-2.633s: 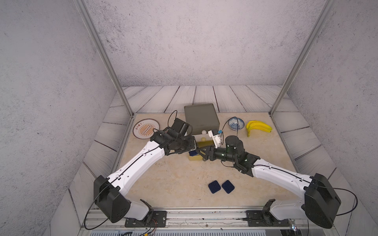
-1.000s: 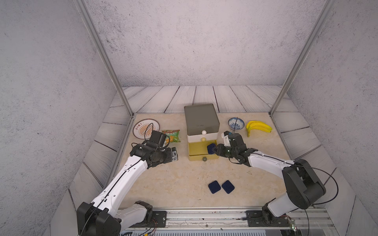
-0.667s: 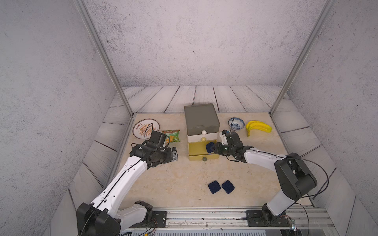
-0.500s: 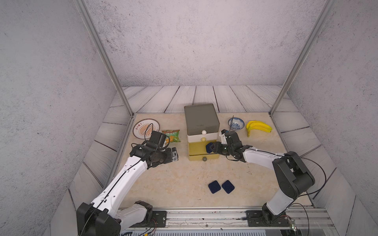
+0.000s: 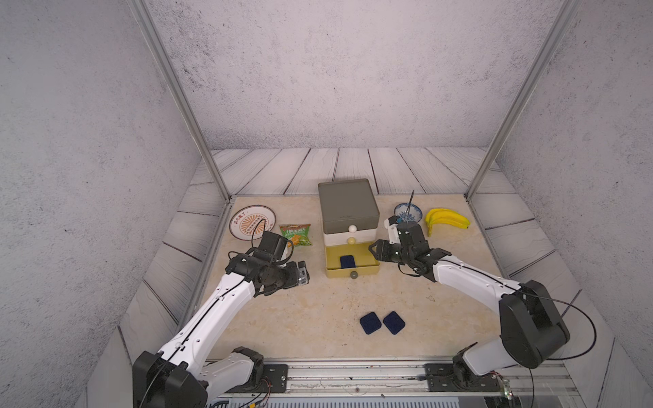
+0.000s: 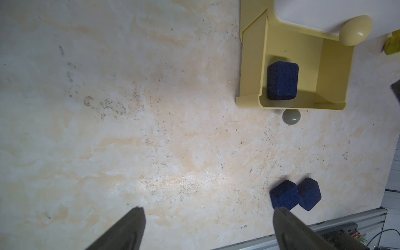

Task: Place the brooch boxes into the drawer by color
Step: Place the brooch box in the drawer, then pick up the brooch box from the center of the board.

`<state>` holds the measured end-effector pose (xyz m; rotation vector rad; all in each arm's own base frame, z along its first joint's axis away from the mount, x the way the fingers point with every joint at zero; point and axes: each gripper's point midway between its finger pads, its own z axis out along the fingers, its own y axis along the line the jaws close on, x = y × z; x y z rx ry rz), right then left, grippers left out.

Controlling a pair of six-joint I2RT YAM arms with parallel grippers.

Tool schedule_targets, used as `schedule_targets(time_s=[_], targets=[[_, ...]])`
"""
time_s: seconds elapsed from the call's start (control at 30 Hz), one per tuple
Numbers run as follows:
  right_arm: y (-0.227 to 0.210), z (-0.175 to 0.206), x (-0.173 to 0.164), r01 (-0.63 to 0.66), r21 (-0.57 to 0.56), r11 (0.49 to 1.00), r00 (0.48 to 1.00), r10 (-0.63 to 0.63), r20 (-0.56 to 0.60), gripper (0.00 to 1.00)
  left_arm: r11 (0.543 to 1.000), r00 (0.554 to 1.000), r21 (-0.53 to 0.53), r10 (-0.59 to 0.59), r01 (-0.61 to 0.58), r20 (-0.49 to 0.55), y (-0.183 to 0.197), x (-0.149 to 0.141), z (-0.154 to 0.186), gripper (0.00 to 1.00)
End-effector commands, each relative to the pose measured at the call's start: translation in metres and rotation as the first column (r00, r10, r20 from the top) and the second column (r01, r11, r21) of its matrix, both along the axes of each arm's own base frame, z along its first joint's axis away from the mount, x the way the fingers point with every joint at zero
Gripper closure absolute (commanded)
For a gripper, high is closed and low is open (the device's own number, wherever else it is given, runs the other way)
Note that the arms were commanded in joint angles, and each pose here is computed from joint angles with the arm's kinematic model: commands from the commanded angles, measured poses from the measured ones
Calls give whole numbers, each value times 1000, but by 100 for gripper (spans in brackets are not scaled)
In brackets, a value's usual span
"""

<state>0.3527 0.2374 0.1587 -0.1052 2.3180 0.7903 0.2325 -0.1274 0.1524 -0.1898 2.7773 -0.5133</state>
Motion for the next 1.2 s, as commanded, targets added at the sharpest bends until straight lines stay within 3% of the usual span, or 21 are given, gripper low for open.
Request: schedule_targets(time_s=[0.0, 0.07, 0.17, 0.3, 0.53, 0.77, 1.17], targets=[[-14, 2, -18, 2, -39, 999, 1000, -2, 0, 64, 999, 999, -24, -26, 25, -36, -4, -13, -6, 2], [-21, 6, -31, -2, -46, 999, 1000, 2, 0, 61, 999, 998, -10, -32, 32, -59, -6, -21, -11, 2], [-38, 4, -51, 28, -61, 998, 1000, -29, -13, 44, 998, 995, 3, -69, 69, -74, -19, -36, -17, 1], [-59, -4, -74, 75, -82, 994, 996, -78, -31, 36, 989, 985, -5, -148, 148, -90, -48, -58, -27, 7], [-86, -15, -102, 149, -89, 985, 988, -152, -31, 30, 959, 955, 34, -275, 280, -109, -105, -69, -43, 1], [-110, -5, -119, 199, -110, 974, 980, -198, 21, 26, 887, 888, 94, -439, 453, -133, -161, -64, -59, 1], [-135, -8, -133, 274, -131, 953, 962, -269, 55, 23, 765, 773, 136, -600, 630, -208, -208, -75, -97, 1]])
